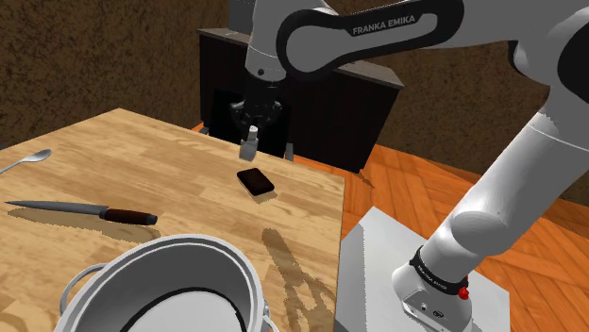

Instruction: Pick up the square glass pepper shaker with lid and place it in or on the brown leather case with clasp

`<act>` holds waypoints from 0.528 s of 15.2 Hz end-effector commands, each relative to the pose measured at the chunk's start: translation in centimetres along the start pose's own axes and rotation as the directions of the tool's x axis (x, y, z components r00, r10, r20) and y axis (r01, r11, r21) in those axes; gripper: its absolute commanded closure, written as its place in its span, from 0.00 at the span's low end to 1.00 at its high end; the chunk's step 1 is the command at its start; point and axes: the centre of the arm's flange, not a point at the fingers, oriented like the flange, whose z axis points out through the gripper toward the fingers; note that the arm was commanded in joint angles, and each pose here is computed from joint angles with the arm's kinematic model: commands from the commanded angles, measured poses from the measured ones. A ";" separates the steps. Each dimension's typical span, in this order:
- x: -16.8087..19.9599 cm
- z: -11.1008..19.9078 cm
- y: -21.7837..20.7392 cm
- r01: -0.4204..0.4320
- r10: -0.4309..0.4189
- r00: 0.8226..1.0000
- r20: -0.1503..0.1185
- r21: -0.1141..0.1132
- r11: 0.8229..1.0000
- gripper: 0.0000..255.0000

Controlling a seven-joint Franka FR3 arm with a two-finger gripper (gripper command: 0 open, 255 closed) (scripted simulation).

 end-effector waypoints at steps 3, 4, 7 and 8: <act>2.2 -0.5 5.1 0.003 -0.003 1.000 0.000 0.001 1.000 1.00; 2.1 0.0 5.1 0.003 -0.003 1.000 0.000 0.001 1.000 1.00; 1.9 1.6 5.1 0.003 -0.003 1.000 0.000 0.001 1.000 1.00; 1.8 2.1 5.1 0.003 -0.003 1.000 0.000 0.001 1.000 1.00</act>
